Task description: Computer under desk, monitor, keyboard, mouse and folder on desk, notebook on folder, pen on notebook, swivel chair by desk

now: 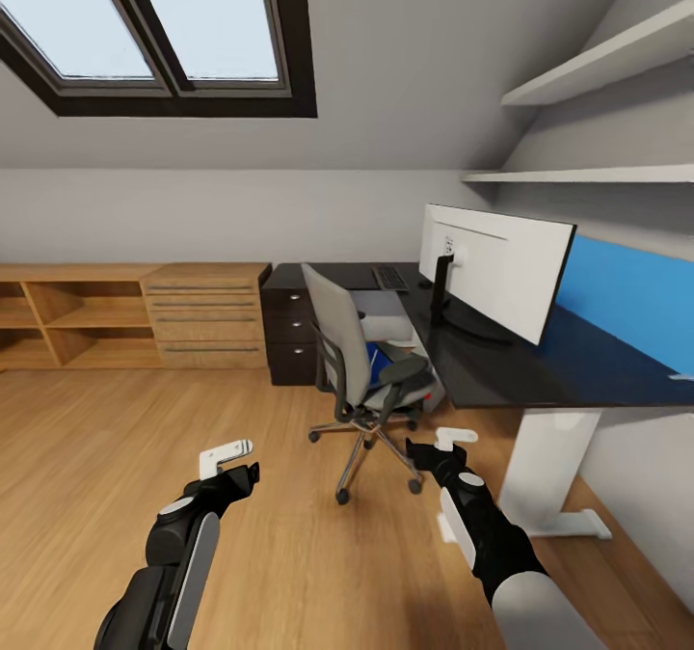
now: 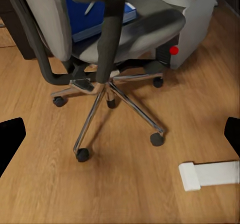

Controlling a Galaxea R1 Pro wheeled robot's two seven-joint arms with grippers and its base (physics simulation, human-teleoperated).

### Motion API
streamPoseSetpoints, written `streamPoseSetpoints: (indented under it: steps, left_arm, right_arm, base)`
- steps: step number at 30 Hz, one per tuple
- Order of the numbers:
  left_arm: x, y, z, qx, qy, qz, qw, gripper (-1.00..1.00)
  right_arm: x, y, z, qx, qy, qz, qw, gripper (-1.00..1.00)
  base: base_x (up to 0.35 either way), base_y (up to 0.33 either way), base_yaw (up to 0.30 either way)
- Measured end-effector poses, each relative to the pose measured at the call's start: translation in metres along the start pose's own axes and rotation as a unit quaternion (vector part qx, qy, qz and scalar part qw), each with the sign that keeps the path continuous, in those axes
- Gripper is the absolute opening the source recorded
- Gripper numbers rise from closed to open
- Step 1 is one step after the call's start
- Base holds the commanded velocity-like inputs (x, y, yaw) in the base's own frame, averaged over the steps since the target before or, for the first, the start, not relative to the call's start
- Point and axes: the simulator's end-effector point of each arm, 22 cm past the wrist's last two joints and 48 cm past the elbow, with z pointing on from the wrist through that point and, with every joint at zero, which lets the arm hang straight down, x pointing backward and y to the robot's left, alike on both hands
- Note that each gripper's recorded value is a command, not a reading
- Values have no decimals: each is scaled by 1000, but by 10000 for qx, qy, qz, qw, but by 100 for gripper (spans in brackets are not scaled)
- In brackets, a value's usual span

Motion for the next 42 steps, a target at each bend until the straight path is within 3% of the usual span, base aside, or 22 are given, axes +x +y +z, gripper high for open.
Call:
streamPoseSetpoints:
  steps: [42]
  left_arm:
    - [72,20,34,-27,-67,14,10000,100]
  right_arm:
    - [79,-9,20,0,-59,-25,10000,100]
  base:
    - [0,0,-22]
